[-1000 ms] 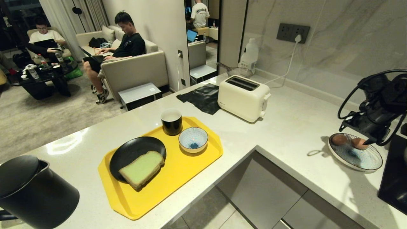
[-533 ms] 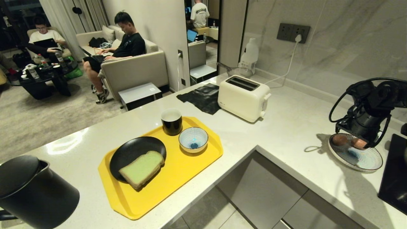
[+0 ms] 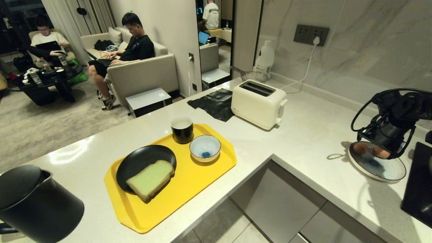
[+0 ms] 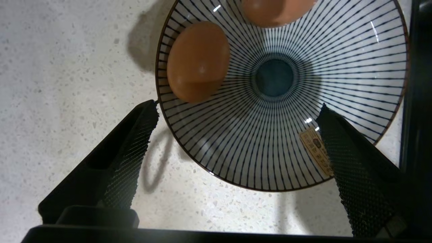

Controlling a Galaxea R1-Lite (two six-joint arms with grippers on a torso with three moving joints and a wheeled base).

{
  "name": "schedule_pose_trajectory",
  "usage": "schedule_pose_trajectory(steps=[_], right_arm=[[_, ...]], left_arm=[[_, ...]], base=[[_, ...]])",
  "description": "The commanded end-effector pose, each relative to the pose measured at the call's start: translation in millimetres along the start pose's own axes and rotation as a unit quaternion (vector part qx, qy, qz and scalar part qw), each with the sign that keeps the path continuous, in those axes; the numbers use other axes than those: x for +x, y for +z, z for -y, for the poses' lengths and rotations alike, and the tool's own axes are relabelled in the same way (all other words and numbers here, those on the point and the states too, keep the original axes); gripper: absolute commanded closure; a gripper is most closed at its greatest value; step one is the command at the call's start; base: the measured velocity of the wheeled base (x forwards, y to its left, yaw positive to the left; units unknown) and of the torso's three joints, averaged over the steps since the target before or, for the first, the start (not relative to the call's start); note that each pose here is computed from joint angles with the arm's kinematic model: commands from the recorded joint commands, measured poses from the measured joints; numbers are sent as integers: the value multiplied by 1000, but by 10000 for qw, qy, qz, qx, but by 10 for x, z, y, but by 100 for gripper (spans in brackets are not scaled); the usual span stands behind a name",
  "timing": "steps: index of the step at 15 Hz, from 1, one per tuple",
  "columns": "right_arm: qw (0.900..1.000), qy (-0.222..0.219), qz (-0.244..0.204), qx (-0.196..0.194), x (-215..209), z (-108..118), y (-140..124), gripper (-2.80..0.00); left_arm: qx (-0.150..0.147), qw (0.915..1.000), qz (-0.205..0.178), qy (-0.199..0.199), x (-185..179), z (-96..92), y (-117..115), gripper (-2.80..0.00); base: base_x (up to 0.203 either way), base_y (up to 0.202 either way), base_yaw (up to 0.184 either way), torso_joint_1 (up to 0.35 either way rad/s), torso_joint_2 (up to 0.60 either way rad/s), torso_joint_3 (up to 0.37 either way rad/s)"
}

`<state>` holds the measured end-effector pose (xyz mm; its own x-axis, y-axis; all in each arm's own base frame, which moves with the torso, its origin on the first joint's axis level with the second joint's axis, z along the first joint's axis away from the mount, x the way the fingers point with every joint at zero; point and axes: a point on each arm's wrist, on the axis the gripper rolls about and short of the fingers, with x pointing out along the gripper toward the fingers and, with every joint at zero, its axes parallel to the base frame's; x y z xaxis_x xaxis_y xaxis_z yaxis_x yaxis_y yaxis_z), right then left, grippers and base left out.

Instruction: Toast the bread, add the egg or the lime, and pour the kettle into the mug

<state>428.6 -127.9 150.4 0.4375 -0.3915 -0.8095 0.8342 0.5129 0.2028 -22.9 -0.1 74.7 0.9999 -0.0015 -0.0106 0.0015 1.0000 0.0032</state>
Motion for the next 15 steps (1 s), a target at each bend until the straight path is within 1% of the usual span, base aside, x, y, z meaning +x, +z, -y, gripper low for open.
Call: schedule_pose_trajectory(steps=[1, 15], right_arm=[[9999, -98, -75, 29, 106, 32, -10, -280], [9995, -263, -158, -26, 394, 66, -52, -280]], left_arm=[[-1, 10000, 15, 0, -2, 0, -1, 0], [-1, 10000, 15, 0, -2, 0, -1, 0]], base=[[0, 0, 0, 0, 0, 0], [0, 0, 0, 0, 0, 0]])
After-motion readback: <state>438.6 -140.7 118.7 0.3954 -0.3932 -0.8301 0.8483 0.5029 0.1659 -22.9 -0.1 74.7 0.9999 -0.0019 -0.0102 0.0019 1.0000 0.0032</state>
